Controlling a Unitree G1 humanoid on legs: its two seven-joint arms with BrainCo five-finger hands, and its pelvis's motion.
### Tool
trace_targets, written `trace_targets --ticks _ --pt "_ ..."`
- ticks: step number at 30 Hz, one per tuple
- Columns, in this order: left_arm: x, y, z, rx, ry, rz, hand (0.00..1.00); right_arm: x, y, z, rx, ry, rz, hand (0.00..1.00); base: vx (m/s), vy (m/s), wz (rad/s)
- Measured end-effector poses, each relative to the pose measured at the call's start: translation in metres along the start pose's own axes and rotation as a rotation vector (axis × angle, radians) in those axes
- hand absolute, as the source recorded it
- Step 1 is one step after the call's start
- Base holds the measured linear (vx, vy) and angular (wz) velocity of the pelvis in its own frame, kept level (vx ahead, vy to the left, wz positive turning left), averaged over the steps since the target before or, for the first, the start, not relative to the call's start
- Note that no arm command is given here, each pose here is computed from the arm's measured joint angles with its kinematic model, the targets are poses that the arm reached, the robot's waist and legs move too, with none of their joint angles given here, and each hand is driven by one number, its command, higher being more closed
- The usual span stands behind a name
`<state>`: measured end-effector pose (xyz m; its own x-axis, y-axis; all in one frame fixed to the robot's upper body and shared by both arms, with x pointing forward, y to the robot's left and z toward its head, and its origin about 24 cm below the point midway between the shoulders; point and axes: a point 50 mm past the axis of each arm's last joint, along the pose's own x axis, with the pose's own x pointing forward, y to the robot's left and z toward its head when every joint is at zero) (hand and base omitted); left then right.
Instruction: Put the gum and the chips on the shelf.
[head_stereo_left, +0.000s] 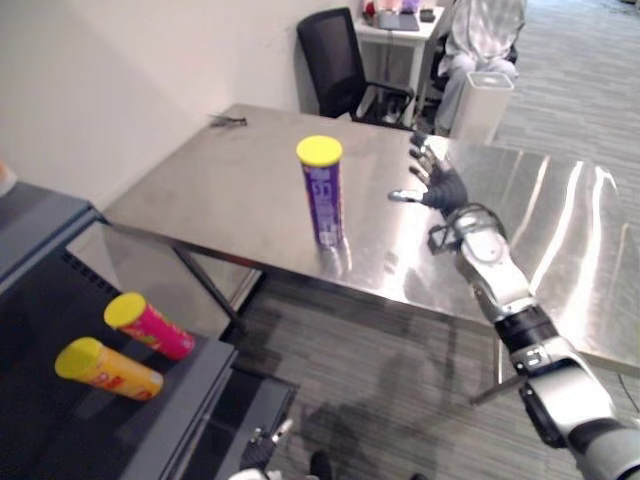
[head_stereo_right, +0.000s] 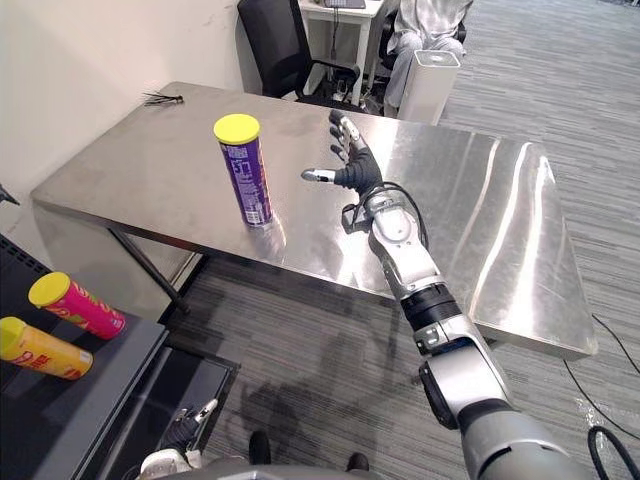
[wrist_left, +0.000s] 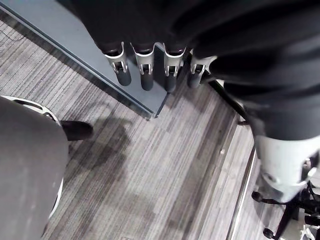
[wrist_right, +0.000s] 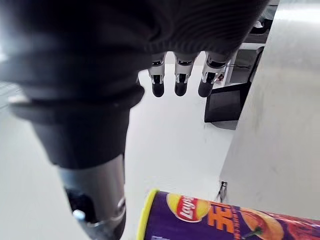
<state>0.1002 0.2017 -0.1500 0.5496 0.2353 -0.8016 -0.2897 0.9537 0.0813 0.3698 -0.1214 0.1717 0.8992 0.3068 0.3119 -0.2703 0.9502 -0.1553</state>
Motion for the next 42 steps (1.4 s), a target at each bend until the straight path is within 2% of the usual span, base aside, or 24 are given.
trace_targets --ticks 5,14,29,42 --pt "0.001 -0.001 0.006 -0.001 -0.023 -0.005 0.00 0.002 0.009 -0.015 0.064 0.079 0.004 0.00 0.06 -0.014 0.09" --pt "0.002 -0.002 0.009 -0.003 -0.035 -0.004 0.00 0.011 0.025 -0.019 0.087 0.115 0.030 0.00 0.00 -0.003 0.03" --pt "0.004 -0.004 0.014 -0.003 -0.040 -0.004 0.00 0.044 0.032 0.028 0.054 -0.001 0.053 0.00 0.00 -0.004 0.01" --pt "0.005 -0.005 0.017 -0.032 -0.045 -0.003 0.00 0.056 0.023 0.033 0.030 0.040 0.005 0.00 -0.03 -0.012 0.08"
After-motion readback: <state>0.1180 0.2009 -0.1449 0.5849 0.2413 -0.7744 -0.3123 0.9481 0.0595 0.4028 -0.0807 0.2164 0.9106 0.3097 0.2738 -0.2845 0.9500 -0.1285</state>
